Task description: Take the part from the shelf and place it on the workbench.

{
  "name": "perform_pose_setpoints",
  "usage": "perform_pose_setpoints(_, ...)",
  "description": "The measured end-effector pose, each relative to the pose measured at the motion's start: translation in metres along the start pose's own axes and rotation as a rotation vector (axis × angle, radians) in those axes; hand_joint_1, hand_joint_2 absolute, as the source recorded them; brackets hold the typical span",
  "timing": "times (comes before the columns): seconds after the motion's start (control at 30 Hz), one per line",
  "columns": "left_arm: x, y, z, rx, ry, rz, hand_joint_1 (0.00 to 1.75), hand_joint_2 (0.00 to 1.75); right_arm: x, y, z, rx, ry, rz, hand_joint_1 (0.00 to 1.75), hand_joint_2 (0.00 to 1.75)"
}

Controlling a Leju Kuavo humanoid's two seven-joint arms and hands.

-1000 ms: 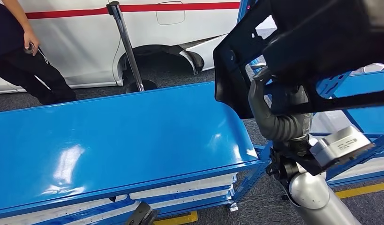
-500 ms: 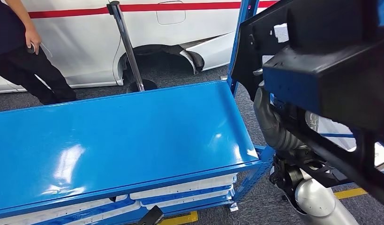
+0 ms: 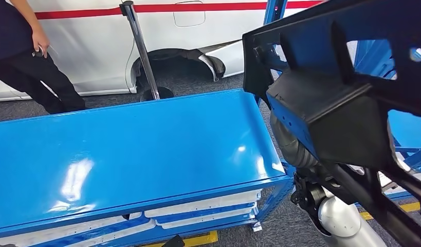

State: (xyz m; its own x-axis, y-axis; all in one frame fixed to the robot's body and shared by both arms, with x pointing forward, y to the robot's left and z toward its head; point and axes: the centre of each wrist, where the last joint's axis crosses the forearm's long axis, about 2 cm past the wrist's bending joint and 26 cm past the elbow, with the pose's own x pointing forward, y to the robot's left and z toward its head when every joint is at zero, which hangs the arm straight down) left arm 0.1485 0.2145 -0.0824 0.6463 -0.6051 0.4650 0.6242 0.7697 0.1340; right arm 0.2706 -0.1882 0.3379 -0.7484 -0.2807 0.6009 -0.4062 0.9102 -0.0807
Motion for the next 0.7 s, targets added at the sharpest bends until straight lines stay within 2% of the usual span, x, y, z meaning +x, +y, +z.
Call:
perform_pose_setpoints(0.3, -0.006, -0.005, 0.001, -0.025, 0.043, -0.019, 0.0, 1.75, -0.01, 0.003, 0.006, -0.003, 0.023, -0.033, 1.75, 1.75)
perform_pose_setpoints(0.7, -0.004, -0.003, 0.001, -0.035, 0.04, -0.041, 0.0, 1.75, -0.018, 0.005, 0.013, -0.011, 0.029, -0.07, 1.75, 1.75)
